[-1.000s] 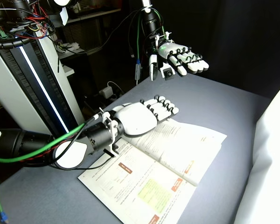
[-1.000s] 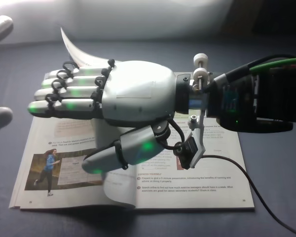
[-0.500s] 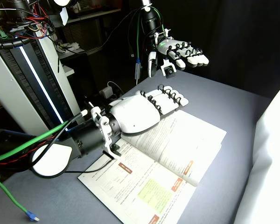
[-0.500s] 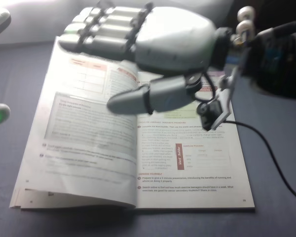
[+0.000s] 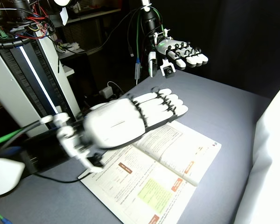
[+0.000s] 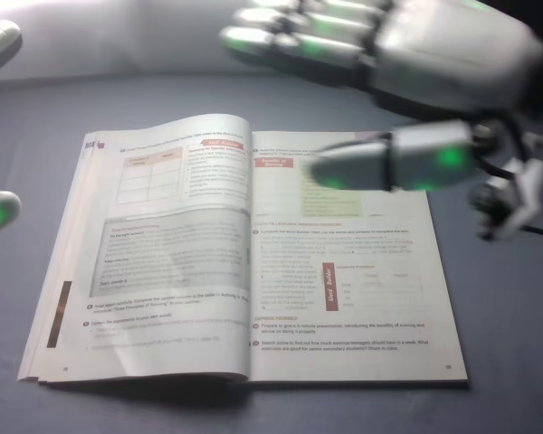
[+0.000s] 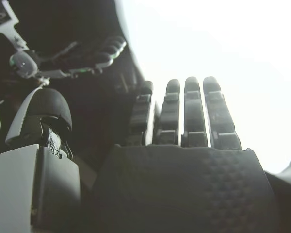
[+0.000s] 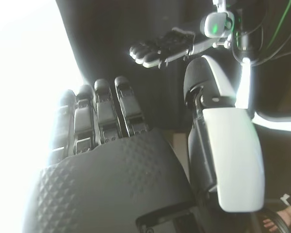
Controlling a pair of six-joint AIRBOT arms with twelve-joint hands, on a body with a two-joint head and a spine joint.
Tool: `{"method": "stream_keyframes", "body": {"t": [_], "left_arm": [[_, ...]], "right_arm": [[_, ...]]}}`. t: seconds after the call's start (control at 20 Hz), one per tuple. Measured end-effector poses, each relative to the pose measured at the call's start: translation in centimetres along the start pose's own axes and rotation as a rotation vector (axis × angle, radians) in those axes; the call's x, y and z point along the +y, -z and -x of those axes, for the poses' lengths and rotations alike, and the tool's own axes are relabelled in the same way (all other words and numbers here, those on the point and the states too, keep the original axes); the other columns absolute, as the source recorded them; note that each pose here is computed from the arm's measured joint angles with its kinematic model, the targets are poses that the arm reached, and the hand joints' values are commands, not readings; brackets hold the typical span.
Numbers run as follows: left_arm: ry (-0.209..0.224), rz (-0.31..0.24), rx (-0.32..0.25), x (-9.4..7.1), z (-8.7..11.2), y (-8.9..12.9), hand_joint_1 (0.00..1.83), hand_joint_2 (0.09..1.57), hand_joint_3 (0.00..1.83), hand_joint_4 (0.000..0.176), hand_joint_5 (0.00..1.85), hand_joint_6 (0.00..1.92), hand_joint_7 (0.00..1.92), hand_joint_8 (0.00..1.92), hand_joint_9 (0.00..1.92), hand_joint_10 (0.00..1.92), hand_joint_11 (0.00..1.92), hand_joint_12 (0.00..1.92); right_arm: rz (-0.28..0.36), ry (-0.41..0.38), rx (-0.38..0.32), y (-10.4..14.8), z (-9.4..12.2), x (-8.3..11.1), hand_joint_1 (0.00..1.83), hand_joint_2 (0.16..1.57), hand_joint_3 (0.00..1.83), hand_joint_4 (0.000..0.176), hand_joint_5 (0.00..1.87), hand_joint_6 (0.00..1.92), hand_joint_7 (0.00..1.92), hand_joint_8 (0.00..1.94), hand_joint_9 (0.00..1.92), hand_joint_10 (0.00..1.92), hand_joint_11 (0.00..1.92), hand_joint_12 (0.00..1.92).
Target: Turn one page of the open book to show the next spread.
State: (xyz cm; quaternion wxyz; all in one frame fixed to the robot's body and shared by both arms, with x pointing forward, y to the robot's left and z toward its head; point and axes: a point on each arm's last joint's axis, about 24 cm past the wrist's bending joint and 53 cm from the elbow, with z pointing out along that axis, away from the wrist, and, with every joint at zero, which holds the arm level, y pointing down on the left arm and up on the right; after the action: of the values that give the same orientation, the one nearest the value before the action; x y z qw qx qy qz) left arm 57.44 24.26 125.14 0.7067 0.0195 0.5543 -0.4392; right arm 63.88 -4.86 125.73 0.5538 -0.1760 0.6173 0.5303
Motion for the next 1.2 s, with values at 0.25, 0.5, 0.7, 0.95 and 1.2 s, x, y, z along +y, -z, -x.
{"method": "stream_keyframes", "body": {"t": [0.25,0.5,0.7,0.95,1.2], "left_arm": [[0.060,0.025,0.083,1.1,-3.0,0.0,0.00,1.24,0.00,0.016,0.00,0.00,0.00,0.00,0.00,0.00,0.00,0.00],[0.108,0.049,0.142,2.2,-5.4,-0.7,0.00,1.27,0.00,0.000,0.01,0.00,0.00,0.00,0.00,0.00,0.00,0.00],[0.148,0.024,0.200,1.8,-7.7,-1.6,0.00,1.30,0.01,0.026,0.02,0.01,0.00,0.00,0.00,0.00,0.00,0.00],[0.168,0.041,0.234,2.2,-9.0,-1.9,0.00,1.35,0.02,0.037,0.00,0.00,0.00,0.00,0.00,0.00,0.00,0.00],[0.186,0.025,0.218,2.1,-9.2,-2.4,0.00,1.35,0.01,0.050,0.00,0.00,0.00,0.00,0.00,0.00,0.00,0.00]], "right_arm": [[-0.129,-0.039,0.025,4.8,-1.0,-2.4,0.00,1.24,0.03,0.000,0.00,0.00,0.00,0.00,0.00,0.00,0.00,0.00],[-0.217,-0.077,0.038,7.9,-2.2,-3.9,0.00,1.25,0.03,0.000,0.04,0.02,0.00,0.00,0.00,0.00,0.00,0.00],[-0.269,-0.110,0.019,10.0,-2.2,-4.8,0.00,1.30,0.04,0.000,0.00,0.00,0.00,0.00,0.00,0.00,0.00,0.00],[-0.294,-0.135,-0.015,11.6,-2.3,-5.0,0.00,1.28,0.03,0.000,0.00,0.00,0.00,0.00,0.00,0.00,0.00,0.00],[-0.322,-0.170,-0.119,14.0,-0.7,-5.3,0.00,1.35,0.02,0.000,0.00,0.00,0.00,0.00,0.00,0.00,0.00,0.00]]}}
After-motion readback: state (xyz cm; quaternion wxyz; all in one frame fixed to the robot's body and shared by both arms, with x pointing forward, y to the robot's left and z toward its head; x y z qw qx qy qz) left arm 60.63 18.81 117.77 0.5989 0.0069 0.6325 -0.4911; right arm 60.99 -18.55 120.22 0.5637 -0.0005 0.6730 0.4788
